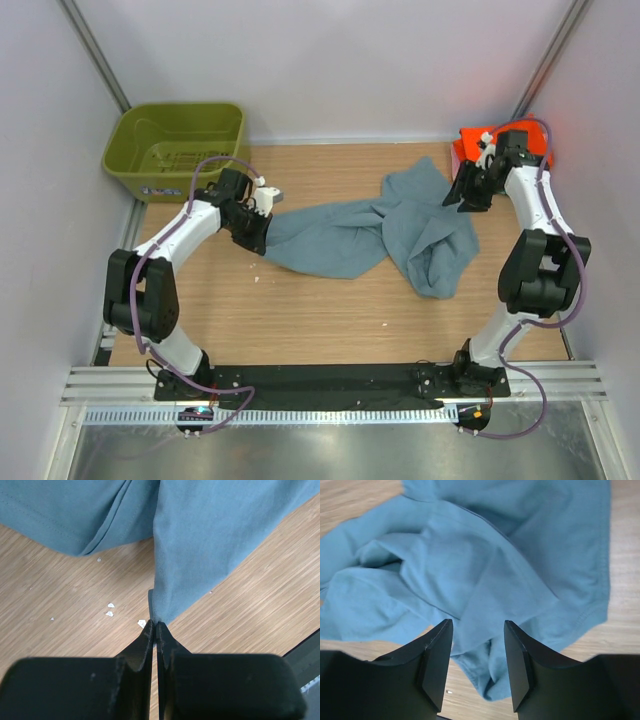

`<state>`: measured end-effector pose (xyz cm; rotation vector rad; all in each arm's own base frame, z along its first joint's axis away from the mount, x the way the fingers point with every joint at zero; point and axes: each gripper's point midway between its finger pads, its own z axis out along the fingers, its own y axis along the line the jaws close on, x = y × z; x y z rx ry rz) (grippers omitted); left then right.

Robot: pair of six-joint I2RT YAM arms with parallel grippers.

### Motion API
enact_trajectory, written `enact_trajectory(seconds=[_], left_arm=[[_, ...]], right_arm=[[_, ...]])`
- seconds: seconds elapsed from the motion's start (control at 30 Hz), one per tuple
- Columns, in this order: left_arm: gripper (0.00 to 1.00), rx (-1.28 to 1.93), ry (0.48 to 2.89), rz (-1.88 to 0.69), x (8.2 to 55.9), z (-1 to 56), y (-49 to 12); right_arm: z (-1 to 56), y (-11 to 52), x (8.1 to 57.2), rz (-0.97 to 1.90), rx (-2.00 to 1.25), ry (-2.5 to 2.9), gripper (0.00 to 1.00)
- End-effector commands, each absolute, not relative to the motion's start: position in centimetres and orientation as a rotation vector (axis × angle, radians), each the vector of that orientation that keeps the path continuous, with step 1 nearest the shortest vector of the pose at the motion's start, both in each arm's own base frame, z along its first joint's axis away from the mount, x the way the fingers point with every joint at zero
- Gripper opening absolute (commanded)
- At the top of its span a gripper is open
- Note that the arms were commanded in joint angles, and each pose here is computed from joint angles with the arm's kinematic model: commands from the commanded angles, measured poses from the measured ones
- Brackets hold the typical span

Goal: Fold and stack the t-shirts
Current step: Flatten the tshirt out

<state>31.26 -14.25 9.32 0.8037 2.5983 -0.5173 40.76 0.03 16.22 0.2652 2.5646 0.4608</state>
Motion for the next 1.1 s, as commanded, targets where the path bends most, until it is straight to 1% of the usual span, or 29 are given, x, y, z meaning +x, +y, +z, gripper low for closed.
enact_trajectory(seconds=[0.0,0.1,0.27,0.77,0.83,0.9,0.93,0.97,1.0,1.07], left_arm=[[0.03,0.792,2.575,-0.51,31.8,9.8,-14.3],[0.03,0.777,2.58,-0.515,32.0,9.8,-14.2],[0.04,0.758,2.59,-0.53,32.4,9.8,-14.1],[0.04,0.756,2.61,-0.507,32.0,9.4,-13.7],[0.04,0.755,2.614,-0.503,31.9,9.3,-13.6],[0.03,0.757,2.618,-0.502,31.9,9.2,-13.6],[0.03,0.759,2.619,-0.502,31.9,9.2,-13.6],[0.03,0.755,2.623,-0.502,31.9,9.1,-13.5],[0.03,0.753,2.624,-0.502,31.9,9.1,-13.5],[0.04,0.753,2.622,-0.503,32.0,9.2,-13.5]], right_arm=[[14.2,-2.5,39.6,0.428,0.4,2.606,0.51],[13.0,-4.1,39.0,0.439,0.489,2.609,0.5],[11.8,-5.0,38.8,0.473,0.556,2.62,0.49],[9.3,-5.7,41.9,0.506,0.551,2.635,0.49],[9.3,-5.8,42.4,0.517,0.544,2.623,0.46],[9.3,-5.8,42.9,0.533,0.532,2.615,0.4],[9.5,-5.6,43.1,0.552,0.526,2.609,0.36],[9.7,-5.5,43.4,0.56,0.513,2.601,0.25],[9.8,-5.4,43.4,0.564,0.512,2.601,0.2],[10.1,-5.5,43.3,0.564,0.516,2.6,0.17]])
